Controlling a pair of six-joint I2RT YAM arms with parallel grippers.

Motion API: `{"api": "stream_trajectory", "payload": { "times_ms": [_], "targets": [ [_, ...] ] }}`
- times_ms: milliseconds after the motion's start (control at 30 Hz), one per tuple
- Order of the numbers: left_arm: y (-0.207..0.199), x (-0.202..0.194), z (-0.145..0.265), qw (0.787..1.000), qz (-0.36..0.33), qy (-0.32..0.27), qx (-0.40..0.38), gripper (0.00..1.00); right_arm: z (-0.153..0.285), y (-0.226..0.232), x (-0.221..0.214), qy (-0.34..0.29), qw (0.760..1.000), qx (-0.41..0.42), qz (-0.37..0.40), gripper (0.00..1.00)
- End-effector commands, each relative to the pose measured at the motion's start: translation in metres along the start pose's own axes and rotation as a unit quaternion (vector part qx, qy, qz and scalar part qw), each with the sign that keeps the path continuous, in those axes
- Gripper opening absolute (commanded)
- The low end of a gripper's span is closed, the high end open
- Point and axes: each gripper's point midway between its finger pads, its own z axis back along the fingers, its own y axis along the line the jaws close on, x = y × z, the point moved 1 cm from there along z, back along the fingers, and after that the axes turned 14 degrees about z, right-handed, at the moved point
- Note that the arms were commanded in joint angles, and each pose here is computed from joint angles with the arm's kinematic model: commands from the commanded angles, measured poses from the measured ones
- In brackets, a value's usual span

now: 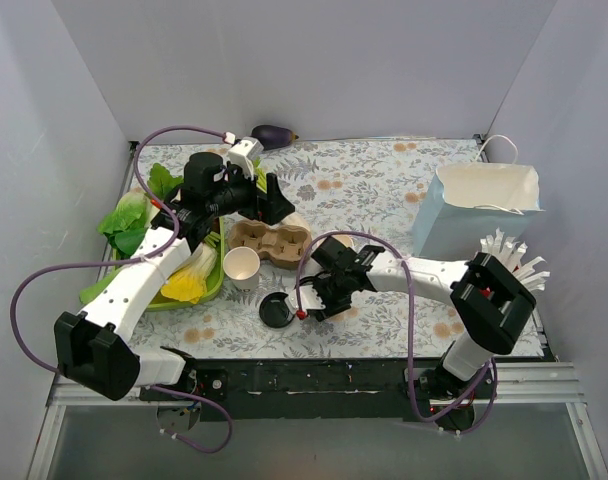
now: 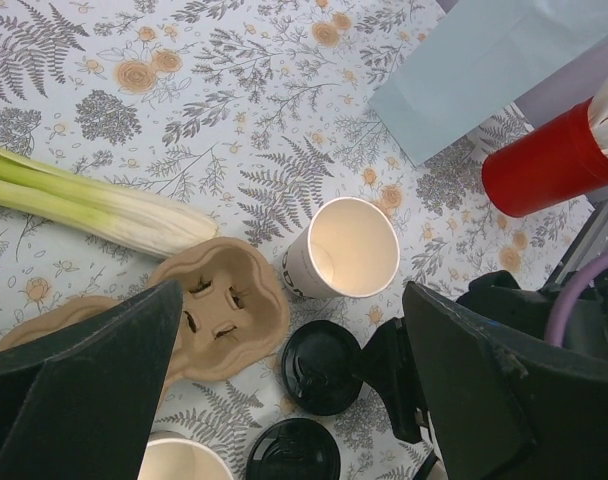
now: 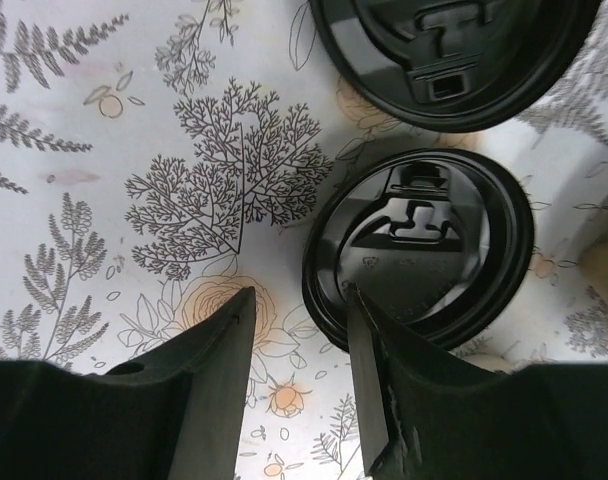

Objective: Pack the takeout coffee

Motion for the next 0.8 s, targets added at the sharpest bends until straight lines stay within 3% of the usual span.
{"api": "stream_trajectory", "payload": {
  "times_ms": [0, 133, 233, 367, 533, 600, 667, 767],
  "targets": [
    [-0.008, 0.008, 0.015, 1.000, -0.007, -0.020, -0.011, 0.93, -0.011, 0.000, -0.010, 0.023, 0.999, 0.006, 0.033, 0.48],
    [-0.008, 0.008, 0.018, 1.000, -0.005, -0.022, -0.012, 0.93, -0.016, -0.002, -0.012, 0.032, 0.999, 0.005, 0.032, 0.41],
    [-0.007, 0.008, 0.017, 1.000, -0.002, -0.022, -0.013, 0.93, -0.016, -0.006, -0.010, 0.033, 0.999, -0.004, 0.031, 0.30],
    [-0.010, 0.011, 0.015, 1.000, -0.001, -0.022, -0.021, 0.93, -0.005, -0.012, 0.001, 0.020, 0.999, -0.010, 0.034, 0.06],
    [-0.013, 0.015, 0.013, 0.999, -0.002, -0.021, -0.026, 0.93, 0.036, -0.021, 0.039, -0.038, 0.999, -0.008, 0.020, 0.01],
    [-0.014, 0.018, 0.015, 0.999, -0.008, -0.023, -0.027, 0.93, 0.061, -0.024, 0.046, -0.064, 0.997, -0.010, -0.036, 0.01],
    [-0.014, 0.019, 0.016, 0.999, -0.024, -0.024, -0.025, 0.93, 0.092, -0.043, 0.072, -0.146, 0.984, -0.017, -0.099, 0.01],
    [-0.010, 0.012, 0.015, 0.999, -0.043, -0.011, -0.025, 0.93, 0.134, -0.066, 0.080, -0.257, 0.935, -0.001, -0.244, 0.01]
  ]
}}
